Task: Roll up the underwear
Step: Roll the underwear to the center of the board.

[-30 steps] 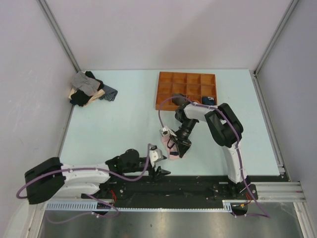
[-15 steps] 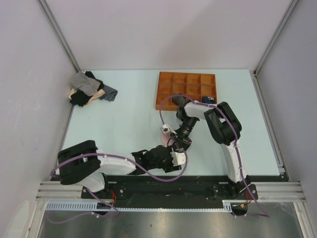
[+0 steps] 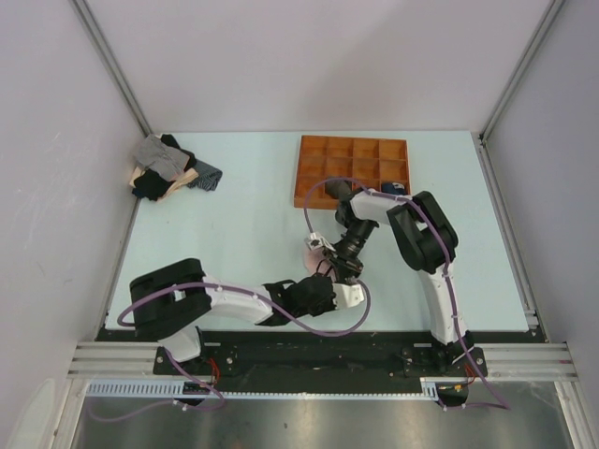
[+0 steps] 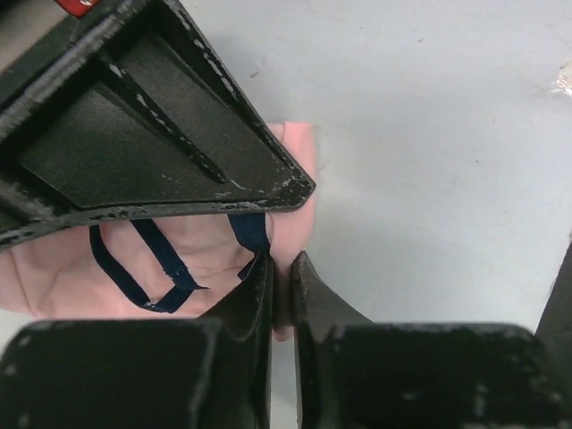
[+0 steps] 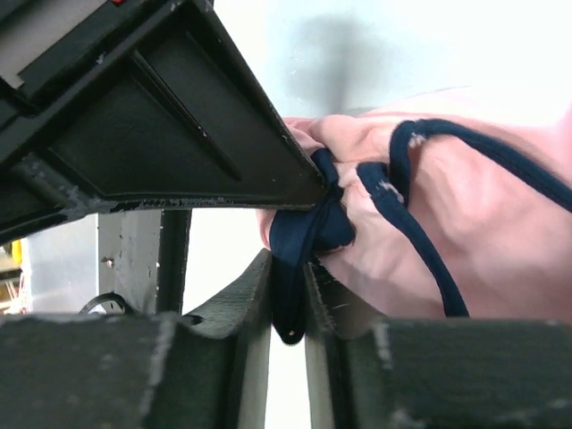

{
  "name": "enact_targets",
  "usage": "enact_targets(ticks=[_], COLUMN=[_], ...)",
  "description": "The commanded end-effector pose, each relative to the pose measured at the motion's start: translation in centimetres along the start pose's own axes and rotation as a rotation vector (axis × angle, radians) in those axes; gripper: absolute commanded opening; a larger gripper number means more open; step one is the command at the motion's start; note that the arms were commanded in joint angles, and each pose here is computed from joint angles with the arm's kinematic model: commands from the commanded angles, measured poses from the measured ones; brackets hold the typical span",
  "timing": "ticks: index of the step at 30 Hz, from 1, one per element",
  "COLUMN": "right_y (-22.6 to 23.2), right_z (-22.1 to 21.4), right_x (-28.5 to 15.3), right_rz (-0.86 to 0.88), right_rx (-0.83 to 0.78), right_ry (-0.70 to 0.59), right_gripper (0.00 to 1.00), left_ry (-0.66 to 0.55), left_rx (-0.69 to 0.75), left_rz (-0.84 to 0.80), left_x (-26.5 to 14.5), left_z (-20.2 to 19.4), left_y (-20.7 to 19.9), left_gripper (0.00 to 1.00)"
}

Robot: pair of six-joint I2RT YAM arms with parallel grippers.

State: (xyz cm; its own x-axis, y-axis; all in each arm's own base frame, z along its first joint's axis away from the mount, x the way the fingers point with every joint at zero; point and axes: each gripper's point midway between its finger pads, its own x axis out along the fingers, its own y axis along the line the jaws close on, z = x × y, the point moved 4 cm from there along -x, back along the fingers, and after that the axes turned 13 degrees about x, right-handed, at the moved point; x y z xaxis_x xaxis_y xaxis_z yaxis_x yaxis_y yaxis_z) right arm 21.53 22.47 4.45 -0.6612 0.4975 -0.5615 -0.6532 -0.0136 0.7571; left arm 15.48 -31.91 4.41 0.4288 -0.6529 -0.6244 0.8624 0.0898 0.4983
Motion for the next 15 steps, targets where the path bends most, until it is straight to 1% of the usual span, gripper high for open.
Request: enact_targets(ticks=[1,2,3,4,5,6,7,8,9,10,11,12,14,15], right_y=[3.2,3.2,3.4,3.2,3.4,3.5,3.6,4.1,4.5,4.8,5.7,6.0,6.4,6.4], right_z=[0.6,1.2,1.4,1.2,1.6,1.6,1.0,1.3,1.2,0.8,1.1,1.0,0.6,0.7], right_x=[-3.2,-4.1,-4.9,-6.2,-7.6,-8.3,-8.8,-9.8,-10.0,-9.6,-9.7,-9.3,-7.5,-6.7], right_rz=[-0.006,-0.037,-0.064,-0.104,-0.188,-0.226,-0.258,-0.308,-0.323,-0.325,-0.338,-0.34,-0.383,-0.408], right_rx=[0.014,-0.017,-0.014,-0.011,-0.078,-0.094,-0.101,-0.157,-0.183,-0.226,-0.291,-0.333,-0.467,-0.505], right_ry=[-0.102,-0.149,-0.179,-0.216,-0.236,-0.245,-0.258,-0.275,-0.279,-0.272,-0.29,-0.289,-0.237,-0.207], right_gripper=[0.28,0.31,0.33,0.37,0.41,0.45,0.46,0.47,0.48,0.49,0.5,0.54,0.56,0.56], left_ry=[0.018,0.009,-0.005,-0.021,-0.038,-0.056,-0.063,-0.098,-0.092,-0.088,-0.108,-0.063,-0.023,0.009], left_rx=[-0.079,-0.11,-0.159,-0.22,-0.285,-0.353,-0.4,-0.447,-0.531,-0.571,-0.656,-0.725,-0.819,-0.862], left_rz=[-0.168,-0.204,-0.212,-0.244,-0.294,-0.327,-0.355,-0.433,-0.451,-0.49,-0.551,-0.596,-0.655,-0.696], left_x=[-0.7,-0.9,-1.1,-1.3,-1.5,-1.6,-1.7,-2.0,-2.0,-1.5,-1.6,-1.4,-0.2,-0.2], left_z=[-0.5,-0.7,-0.9,-0.9,-1.6,-1.6,-1.9,-1.7,-2.5,-2.9,-3.0,-3.7,-4.7,-5.1], left_y=[-2.0,-2.4,-1.8,-2.0,-2.0,-2.0,-1.9,-2.2,-1.3,-1.1,-0.6,-0.9,-0.5,-0.8], left_gripper=[0.08,0.06,0.06,0.05,0.04,0.04,0.04,0.06,0.07,0.09,0.13,0.14,0.16,0.17])
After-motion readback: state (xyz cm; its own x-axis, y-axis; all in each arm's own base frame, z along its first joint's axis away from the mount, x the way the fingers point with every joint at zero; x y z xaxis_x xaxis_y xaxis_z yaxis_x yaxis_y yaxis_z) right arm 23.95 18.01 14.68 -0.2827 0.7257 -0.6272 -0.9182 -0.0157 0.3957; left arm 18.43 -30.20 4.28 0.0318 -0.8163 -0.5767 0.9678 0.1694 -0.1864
